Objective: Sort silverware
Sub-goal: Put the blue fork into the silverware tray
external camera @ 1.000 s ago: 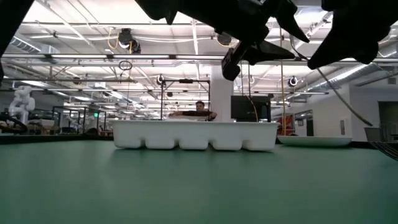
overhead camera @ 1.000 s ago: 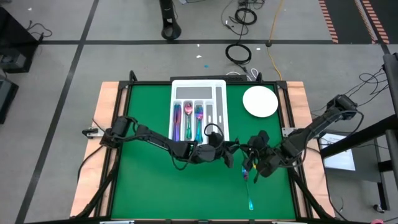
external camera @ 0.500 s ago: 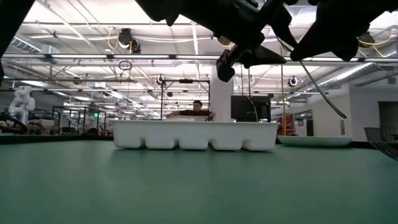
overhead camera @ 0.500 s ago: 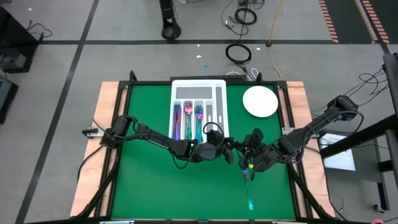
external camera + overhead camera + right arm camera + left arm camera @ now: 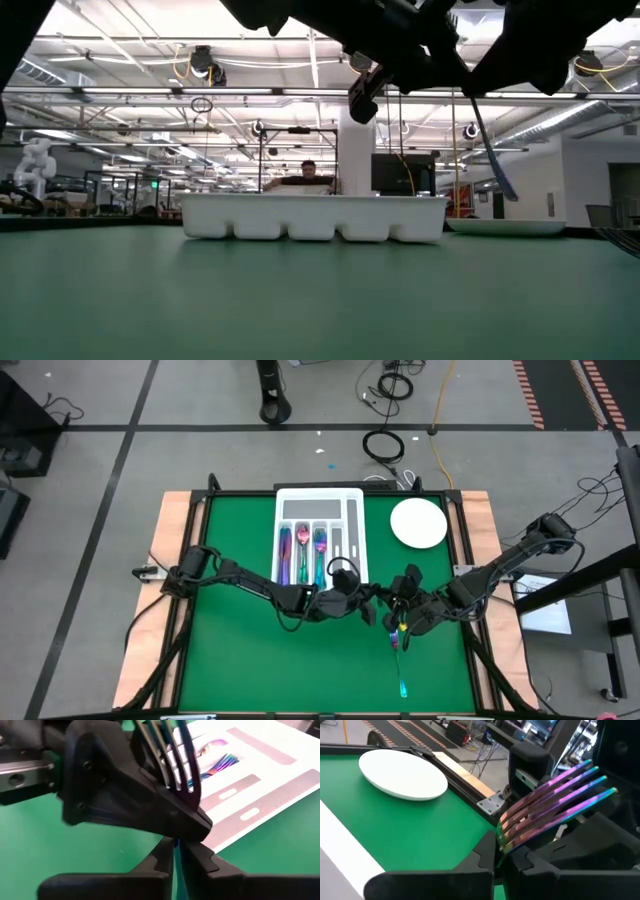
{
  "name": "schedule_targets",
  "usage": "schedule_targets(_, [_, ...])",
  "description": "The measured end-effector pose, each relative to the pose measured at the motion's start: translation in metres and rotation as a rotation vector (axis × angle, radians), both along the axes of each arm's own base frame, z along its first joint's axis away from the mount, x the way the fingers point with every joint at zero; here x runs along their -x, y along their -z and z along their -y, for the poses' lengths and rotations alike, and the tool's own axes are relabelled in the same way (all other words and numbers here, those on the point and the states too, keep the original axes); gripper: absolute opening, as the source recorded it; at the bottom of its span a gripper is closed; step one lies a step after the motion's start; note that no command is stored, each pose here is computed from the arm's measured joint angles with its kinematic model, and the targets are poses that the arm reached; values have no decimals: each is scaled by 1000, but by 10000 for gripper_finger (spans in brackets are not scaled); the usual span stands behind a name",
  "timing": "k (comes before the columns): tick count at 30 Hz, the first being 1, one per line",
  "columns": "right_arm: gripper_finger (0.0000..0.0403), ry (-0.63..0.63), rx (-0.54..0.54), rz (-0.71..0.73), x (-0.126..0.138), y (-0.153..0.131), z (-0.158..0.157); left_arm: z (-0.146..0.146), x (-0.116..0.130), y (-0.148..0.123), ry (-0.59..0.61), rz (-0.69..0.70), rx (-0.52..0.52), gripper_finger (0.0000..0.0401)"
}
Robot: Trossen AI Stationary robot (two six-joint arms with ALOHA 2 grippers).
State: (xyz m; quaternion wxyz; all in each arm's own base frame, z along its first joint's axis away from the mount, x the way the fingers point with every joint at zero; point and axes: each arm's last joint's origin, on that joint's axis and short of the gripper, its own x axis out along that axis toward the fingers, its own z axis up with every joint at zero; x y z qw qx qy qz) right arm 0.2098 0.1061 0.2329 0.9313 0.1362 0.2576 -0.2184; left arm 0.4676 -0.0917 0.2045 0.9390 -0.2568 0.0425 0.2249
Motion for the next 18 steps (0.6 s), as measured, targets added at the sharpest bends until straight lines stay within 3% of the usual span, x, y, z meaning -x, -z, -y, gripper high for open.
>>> schedule_targets(8, [98,-66,5,17,5,-12,1,-30,4,-17,10,-64,-7,3])
schedule_targets(13, [152,-97,1,31,19,-24,5,-62,22,-56,56,-106,45,2])
schedule_targets(18, [174,-116,-26,48,35,-33,6,-102,49,-93,120,-144,158,2])
